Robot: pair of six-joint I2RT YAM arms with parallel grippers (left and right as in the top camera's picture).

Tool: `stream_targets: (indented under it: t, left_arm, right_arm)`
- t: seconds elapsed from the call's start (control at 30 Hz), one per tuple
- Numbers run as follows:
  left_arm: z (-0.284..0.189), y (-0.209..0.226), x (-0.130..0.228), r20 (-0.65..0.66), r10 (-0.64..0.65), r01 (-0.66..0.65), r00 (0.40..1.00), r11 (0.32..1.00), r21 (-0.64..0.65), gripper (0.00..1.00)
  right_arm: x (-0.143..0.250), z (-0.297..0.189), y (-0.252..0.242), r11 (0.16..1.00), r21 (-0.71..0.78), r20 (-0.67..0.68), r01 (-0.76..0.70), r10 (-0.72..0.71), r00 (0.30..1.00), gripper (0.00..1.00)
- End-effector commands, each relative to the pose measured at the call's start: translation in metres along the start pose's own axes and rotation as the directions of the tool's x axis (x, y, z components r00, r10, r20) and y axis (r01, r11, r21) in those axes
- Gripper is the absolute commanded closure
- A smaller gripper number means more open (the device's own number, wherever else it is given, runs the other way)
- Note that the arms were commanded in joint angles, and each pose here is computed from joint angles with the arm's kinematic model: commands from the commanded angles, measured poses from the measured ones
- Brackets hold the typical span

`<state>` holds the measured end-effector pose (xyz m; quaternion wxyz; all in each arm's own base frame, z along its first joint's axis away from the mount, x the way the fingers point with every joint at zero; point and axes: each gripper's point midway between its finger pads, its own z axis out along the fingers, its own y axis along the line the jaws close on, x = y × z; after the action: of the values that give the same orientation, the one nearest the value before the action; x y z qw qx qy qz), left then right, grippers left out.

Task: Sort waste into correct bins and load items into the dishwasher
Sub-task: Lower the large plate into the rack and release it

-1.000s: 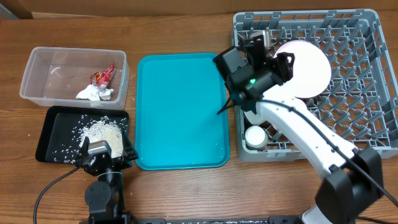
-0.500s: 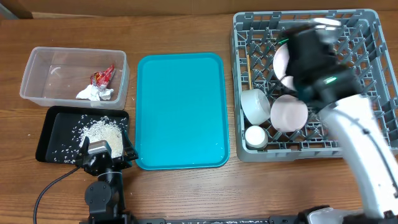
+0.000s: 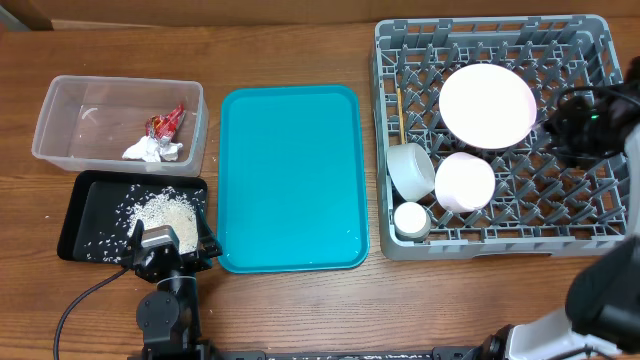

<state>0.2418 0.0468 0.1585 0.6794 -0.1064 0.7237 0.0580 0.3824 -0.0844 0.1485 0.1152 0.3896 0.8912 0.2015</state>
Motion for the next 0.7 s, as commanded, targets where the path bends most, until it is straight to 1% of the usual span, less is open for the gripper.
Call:
stream_targets:
  t: [0.0, 0.13, 0.23, 0.33, 0.47, 0.5, 0.57, 0.67]
  left_arm:
    - [0.000, 0.001, -0.001, 0.008, 0.017, -0.017, 1.000, 1.000, -0.006, 0.00]
    - [0.000, 0.001, -0.001, 0.008, 0.017, -0.017, 1.000, 1.000, -0.006, 0.00]
    - [0.000, 0.001, -0.001, 0.008, 0.017, -0.017, 1.000, 1.000, -0.006, 0.00]
    - [0.000, 0.001, -0.001, 0.008, 0.017, -0.017, 1.000, 1.000, -0.006, 0.00]
    - [0.000, 0.001, -0.001, 0.008, 0.017, -0.017, 1.000, 1.000, -0.006, 0.00]
    - [0.000, 0.001, -0.001, 0.008, 0.017, -0.017, 1.000, 1.000, -0.006, 0.00]
    - [0.000, 0.001, -0.001, 0.008, 0.017, -0.017, 1.000, 1.000, -0.006, 0.00]
    - [0.000, 0.001, -0.001, 0.008, 0.017, -0.017, 1.000, 1.000, -0.006, 0.00]
  right_arm:
    - [0.013, 0.029, 0.006, 0.999, -0.036, -0.099, 0.024, -0.028, 0.995, 0.65]
    - [0.014, 0.046, 0.000, 1.000, -0.029, -0.112, 0.012, -0.016, 0.994, 0.66]
    - [0.012, 0.048, 0.000, 0.999, -0.032, -0.102, 0.018, -0.021, 0.995, 0.71]
    - [0.006, 0.050, -0.004, 1.000, -0.011, -0.073, 0.026, -0.027, 0.997, 0.73]
    - [0.006, 0.057, -0.011, 1.000, 0.010, -0.065, 0.005, -0.005, 0.998, 0.88]
    - [0.007, 0.056, -0.011, 1.000, 0.011, -0.066, 0.006, -0.005, 0.998, 0.95]
    - [0.005, 0.053, -0.013, 1.000, 0.026, -0.052, 0.009, -0.008, 0.999, 0.96]
    - [-0.002, 0.032, -0.011, 0.997, 0.066, 0.034, 0.042, -0.044, 0.998, 0.96]
